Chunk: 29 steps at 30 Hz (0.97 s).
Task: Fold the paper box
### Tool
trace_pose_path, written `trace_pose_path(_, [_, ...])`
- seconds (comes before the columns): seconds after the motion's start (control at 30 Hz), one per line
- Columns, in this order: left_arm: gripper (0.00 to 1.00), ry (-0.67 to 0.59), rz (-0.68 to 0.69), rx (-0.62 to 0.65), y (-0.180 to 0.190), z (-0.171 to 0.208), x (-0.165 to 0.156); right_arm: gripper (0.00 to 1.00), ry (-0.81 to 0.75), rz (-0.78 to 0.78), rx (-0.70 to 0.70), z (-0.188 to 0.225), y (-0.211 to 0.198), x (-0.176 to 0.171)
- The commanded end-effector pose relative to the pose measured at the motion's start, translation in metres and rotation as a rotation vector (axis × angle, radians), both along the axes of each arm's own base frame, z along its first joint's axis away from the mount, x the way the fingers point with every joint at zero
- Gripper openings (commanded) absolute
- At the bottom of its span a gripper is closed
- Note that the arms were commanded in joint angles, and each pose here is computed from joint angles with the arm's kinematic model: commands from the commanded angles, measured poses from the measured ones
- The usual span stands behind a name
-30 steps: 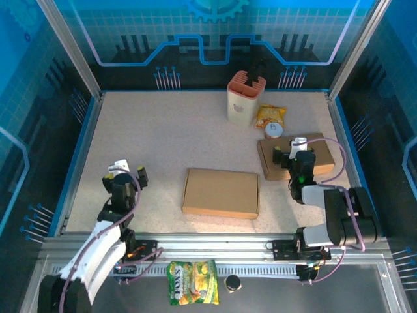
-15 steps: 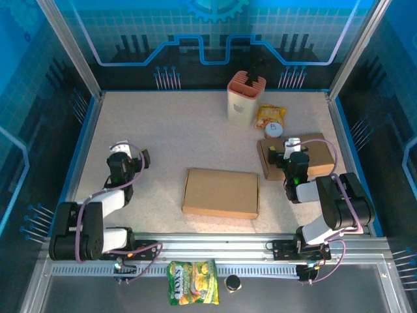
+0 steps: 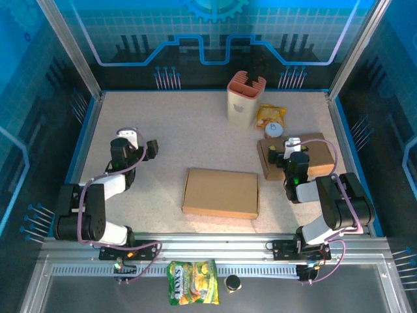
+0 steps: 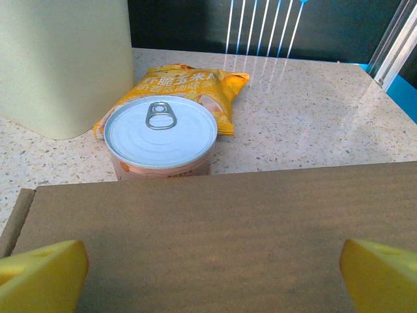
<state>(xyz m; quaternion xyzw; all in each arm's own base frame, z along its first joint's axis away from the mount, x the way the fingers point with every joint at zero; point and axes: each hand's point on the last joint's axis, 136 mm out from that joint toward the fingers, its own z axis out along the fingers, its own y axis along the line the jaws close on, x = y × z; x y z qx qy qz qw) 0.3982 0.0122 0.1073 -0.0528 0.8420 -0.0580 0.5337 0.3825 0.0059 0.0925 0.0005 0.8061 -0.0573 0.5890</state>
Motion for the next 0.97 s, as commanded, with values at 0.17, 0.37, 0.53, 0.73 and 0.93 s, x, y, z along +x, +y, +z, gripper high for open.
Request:
trace_pose_path(0.17, [0.99, -0.124, -0.066, -0.029, -0.015, -0.005, -0.009, 1.0, -0.051, 0.0, -0.022, 0.013, 0.003, 0.006])
trace_pose_path(0.37, [0.99, -0.164, -0.006, -0.028, -0.006, -0.006, -0.005, 1.0, -0.053, 0.0, -0.031, 0.013, 0.004, 0.005])
trace_pose_path(0.53, [0.99, -0.112, 0.004, 0.011, -0.009, -0.013, -0.002, 1.0, -0.041, 0.005, -0.044, 0.012, 0.008, 0.008])
trace_pose_path(0.73, [0.99, -0.115, -0.001, 0.018, -0.01, -0.012, -0.002, 1.0, -0.031, 0.009, -0.048, 0.011, 0.009, 0.009])
trace_pose_path(0.93, [0.99, -0.113, 0.0, 0.024, -0.011, -0.012, -0.002, 1.0, -0.044, 0.015, -0.073, 0.012, 0.013, 0.006])
